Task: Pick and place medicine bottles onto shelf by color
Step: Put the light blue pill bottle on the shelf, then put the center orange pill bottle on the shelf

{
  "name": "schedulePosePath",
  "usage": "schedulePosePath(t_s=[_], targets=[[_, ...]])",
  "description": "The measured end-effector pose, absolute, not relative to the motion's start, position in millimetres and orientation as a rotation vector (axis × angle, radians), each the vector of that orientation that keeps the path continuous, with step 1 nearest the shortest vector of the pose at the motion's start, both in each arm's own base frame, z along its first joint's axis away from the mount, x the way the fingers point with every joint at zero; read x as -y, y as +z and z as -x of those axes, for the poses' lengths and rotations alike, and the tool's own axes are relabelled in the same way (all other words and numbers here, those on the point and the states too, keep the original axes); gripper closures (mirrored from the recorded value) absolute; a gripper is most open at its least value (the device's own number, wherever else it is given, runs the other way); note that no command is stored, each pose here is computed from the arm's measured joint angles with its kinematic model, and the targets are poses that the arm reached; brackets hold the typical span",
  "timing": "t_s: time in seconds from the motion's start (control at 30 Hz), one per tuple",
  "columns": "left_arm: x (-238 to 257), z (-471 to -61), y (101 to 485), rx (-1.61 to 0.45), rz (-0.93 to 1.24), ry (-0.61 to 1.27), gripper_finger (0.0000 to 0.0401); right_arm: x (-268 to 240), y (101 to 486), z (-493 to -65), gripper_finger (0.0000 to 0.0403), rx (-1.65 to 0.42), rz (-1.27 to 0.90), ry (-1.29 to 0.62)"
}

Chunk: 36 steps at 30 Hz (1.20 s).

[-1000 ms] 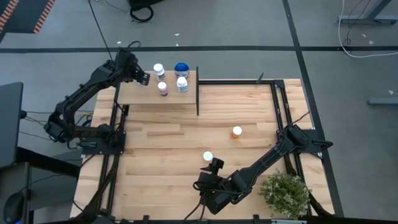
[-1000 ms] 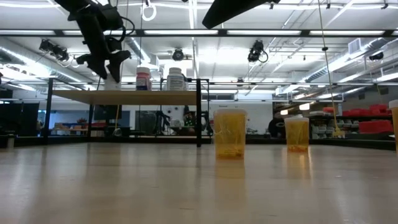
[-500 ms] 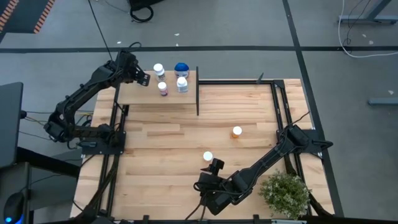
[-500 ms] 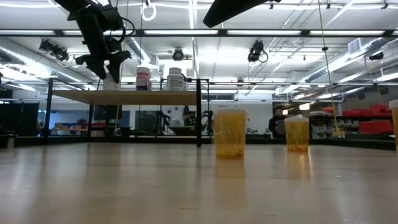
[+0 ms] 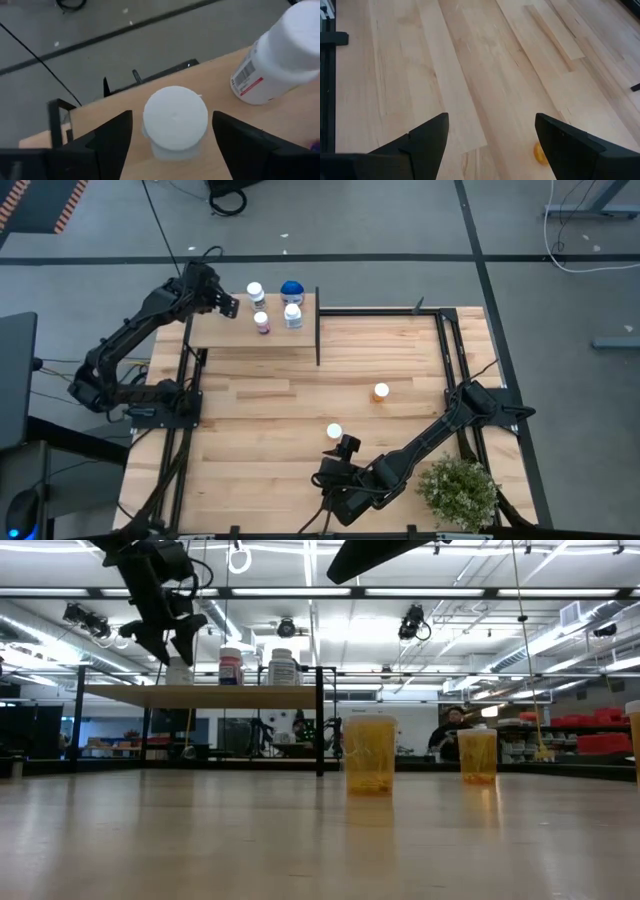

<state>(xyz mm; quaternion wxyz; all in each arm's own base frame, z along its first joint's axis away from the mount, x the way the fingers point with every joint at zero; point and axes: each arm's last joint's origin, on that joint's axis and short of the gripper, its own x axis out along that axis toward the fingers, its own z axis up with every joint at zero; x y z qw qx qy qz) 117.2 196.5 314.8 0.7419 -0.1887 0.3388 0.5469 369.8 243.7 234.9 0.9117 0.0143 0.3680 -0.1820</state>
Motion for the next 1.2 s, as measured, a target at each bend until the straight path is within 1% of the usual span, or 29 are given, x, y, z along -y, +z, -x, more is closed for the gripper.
schedulePosePath(t_s=[0.1, 0.27, 0.4, 0.53, 0.63, 0.8, 0.93, 1.07, 1.13, 1.2], targets=[[-187.3, -111.5, 327.0, -0.699, 0.386, 1.201, 0.0105, -243.9, 234.9, -369.8, 0.0097, -0.758, -0.030, -0.375], [-165.2, -106.7, 360.1, -0.641, 0.347, 1.170, 0.0091, -243.7, 234.9, -369.8, 0.0097, -0.759, -0.029, -0.375], [-140.2, -106.7, 383.6, -0.619, 0.309, 1.095, 0.0091, -243.7, 234.9, -369.8, 0.0097, -0.758, -0.029, -0.375], [-114.9, -109.8, 398.5, -0.569, 0.283, 0.993, 0.0097, -243.3, 236.3, -369.6, 0.0097, -0.763, -0.008, -0.374], [-97.5, -116.1, 401.4, -0.543, 0.302, 0.879, 0.0098, -241.3, 250.0, -370.7, 0.0097, -0.746, 0.006, -0.402], [-71.2, -134.2, 398.7, -0.570, 0.314, 0.685, 0.0099, -237.7, 283.1, -372.7, 0.0097, -0.721, 0.018, -0.413], [-47.9, -153.0, 397.7, -0.574, 0.297, 0.521, 0.0099, -225.7, 305.9, -365.5, 0.0097, -0.781, 0.104, -0.457], [-20.4, -168.8, 398.1, -0.565, 0.263, 0.357, 0.0099, -204.4, 325.1, -355.3, 0.0097, -0.842, 0.233, -0.559], [-6.0, -176.2, 397.0, -0.568, 0.232, 0.300, 0.0099, -190.3, 331.5, -351.4, 0.0097, -0.884, 0.292, -0.617], [8.2, -184.8, 394.1, -0.576, 0.212, 0.267, 0.0099, -176.5, 333.0, -354.0, 0.0100, -0.913, 0.293, -0.657]])
